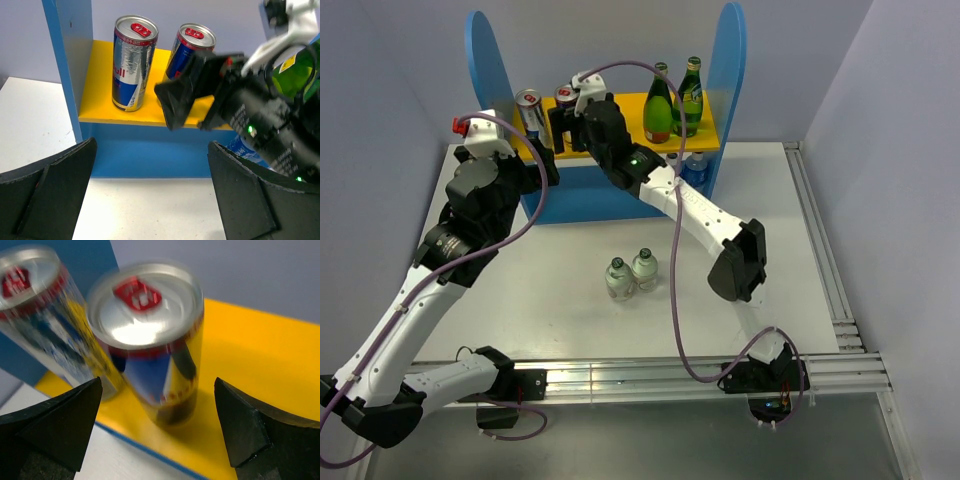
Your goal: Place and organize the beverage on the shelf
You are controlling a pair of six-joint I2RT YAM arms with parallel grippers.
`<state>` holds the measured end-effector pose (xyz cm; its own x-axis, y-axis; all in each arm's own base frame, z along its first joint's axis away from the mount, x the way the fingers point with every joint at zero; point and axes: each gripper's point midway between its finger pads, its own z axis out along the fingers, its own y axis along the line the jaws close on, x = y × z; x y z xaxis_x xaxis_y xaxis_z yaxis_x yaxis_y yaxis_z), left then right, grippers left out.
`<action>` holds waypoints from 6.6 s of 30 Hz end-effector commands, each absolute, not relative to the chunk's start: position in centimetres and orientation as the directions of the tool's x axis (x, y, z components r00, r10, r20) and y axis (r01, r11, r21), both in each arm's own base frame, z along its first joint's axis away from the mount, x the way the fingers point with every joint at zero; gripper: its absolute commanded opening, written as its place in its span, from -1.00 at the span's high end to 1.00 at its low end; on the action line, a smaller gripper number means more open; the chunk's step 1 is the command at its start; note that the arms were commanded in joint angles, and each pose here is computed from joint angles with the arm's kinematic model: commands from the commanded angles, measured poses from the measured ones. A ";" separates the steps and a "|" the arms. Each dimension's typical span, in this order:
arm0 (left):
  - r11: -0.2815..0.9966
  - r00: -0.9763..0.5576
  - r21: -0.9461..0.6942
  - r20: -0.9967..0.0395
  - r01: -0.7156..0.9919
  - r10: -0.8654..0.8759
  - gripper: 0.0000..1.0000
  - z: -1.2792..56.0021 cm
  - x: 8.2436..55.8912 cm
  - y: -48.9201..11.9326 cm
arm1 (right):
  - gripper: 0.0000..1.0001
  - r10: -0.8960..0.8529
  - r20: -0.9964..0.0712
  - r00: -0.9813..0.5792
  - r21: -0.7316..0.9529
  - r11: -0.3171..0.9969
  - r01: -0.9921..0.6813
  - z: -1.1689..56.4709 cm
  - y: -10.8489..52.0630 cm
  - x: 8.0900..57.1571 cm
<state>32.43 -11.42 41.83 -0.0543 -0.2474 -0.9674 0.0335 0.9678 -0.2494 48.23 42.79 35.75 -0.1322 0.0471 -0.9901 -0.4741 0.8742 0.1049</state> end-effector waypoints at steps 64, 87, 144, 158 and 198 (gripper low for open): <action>0.912 -0.356 -0.229 -0.929 0.340 -0.100 -0.99 9.3 24.8 -29.1 | -1.00 0.250 -0.967 -0.050 0.255 0.936 -0.243 31.8 16.1 21.9; 0.958 -0.272 -0.192 -0.953 0.210 -0.132 0.99 11.2 30.6 -26.5 | -1.00 0.235 -0.971 -0.053 0.240 0.935 -0.260 30.9 16.7 22.0; 0.955 -0.188 -0.200 -0.952 -0.220 -0.243 -0.85 13.8 52.0 -10.1 | -1.00 0.269 -0.961 -0.069 0.277 0.918 -0.282 30.5 16.3 21.3; 0.979 -0.237 -0.177 -0.952 -0.099 -0.196 -0.84 14.3 44.5 -13.6 | -1.00 0.287 -0.955 -0.074 0.296 0.913 -0.281 30.0 16.1 21.2; 0.685 -0.337 -0.274 -0.940 0.676 -0.043 -0.79 12.5 23.7 -33.9 | -1.00 0.287 -0.955 -0.073 0.296 0.919 -0.261 29.1 16.1 21.4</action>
